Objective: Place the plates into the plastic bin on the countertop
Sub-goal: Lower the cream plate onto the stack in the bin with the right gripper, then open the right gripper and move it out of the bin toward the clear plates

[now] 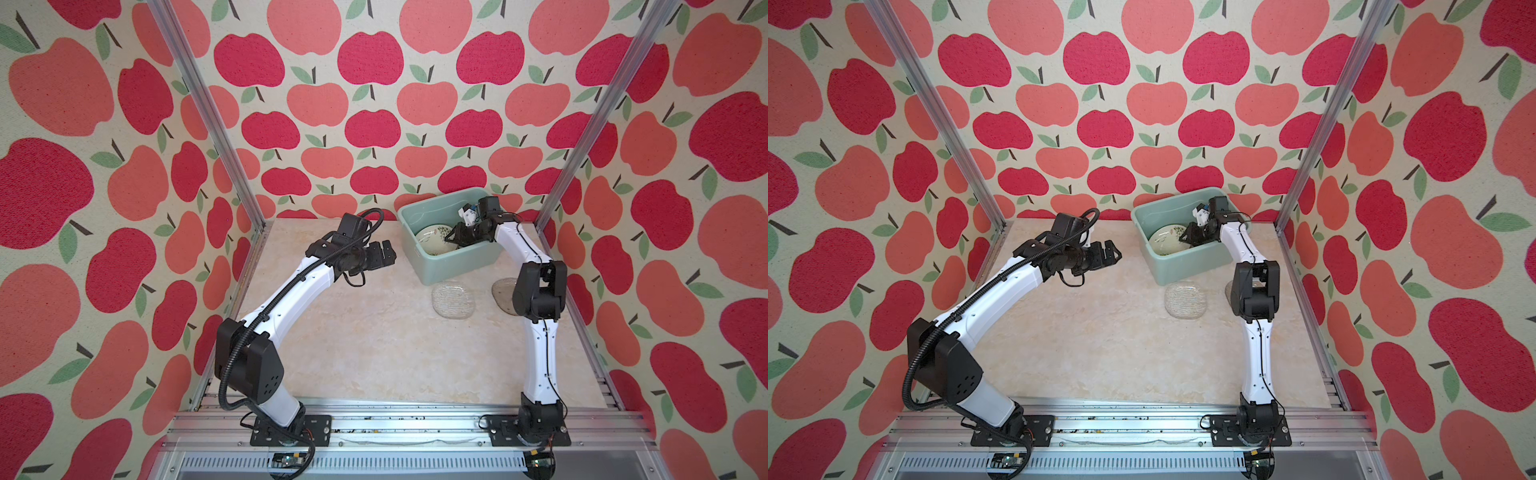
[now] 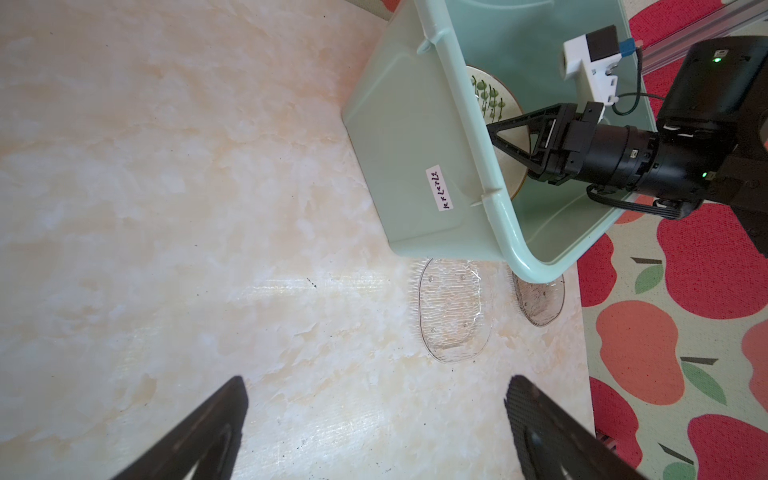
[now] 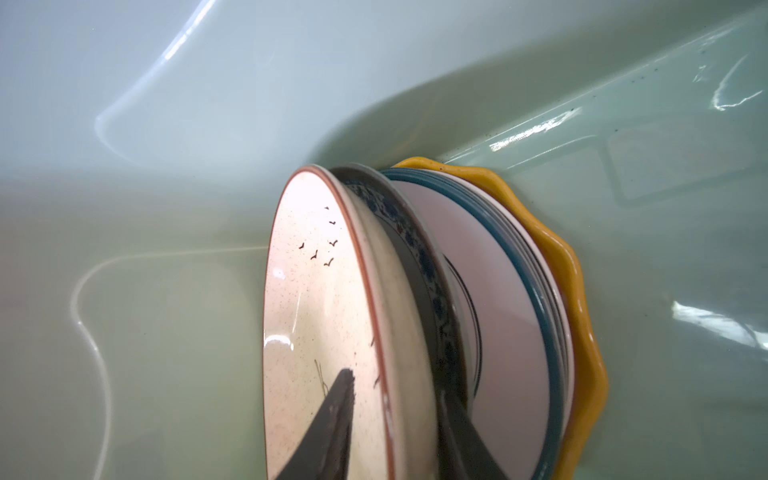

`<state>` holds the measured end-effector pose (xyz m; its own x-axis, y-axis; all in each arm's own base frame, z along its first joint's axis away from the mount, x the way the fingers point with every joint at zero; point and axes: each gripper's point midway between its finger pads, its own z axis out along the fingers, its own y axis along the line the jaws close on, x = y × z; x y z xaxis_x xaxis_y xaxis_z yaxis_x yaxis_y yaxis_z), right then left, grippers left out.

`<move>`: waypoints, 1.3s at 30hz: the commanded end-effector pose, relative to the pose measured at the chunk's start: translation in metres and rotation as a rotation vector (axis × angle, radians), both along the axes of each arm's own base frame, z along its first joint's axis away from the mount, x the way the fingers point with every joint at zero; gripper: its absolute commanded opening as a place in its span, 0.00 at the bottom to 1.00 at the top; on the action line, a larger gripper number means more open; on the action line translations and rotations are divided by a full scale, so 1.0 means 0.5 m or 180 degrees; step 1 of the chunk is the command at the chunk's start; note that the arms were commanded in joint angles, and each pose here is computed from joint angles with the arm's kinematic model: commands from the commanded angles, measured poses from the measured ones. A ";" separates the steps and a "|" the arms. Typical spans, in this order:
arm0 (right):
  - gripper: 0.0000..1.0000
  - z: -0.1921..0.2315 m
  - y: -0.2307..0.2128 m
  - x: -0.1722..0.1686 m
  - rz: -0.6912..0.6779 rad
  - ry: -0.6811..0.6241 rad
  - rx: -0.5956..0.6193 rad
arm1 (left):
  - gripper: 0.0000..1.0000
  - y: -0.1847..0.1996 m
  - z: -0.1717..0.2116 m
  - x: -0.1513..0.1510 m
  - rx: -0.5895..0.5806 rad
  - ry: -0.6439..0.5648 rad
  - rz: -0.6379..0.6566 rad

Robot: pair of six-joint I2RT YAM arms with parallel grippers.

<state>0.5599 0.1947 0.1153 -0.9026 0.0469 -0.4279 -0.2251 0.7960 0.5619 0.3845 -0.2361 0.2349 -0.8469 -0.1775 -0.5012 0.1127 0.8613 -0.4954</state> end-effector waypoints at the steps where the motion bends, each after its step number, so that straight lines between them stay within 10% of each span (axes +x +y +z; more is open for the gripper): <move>1: 0.39 -0.019 -0.026 0.004 -0.0045 0.0052 -0.0142 | 0.99 -0.001 0.002 0.002 -0.0027 0.0084 0.0017; 18: 0.58 0.017 -0.069 0.018 -0.0232 -0.0132 -0.0412 | 0.99 -0.002 0.006 0.003 -0.0050 0.0100 0.0053; 26: 0.70 0.162 -0.077 0.001 -0.0324 -0.0522 -0.0390 | 0.99 0.001 0.028 -0.030 -0.0063 0.0065 0.0071; 39: 0.71 0.375 -0.078 -0.198 -0.0244 -0.0886 -0.0305 | 0.99 -0.038 0.065 -0.168 -0.0181 0.0122 -0.0179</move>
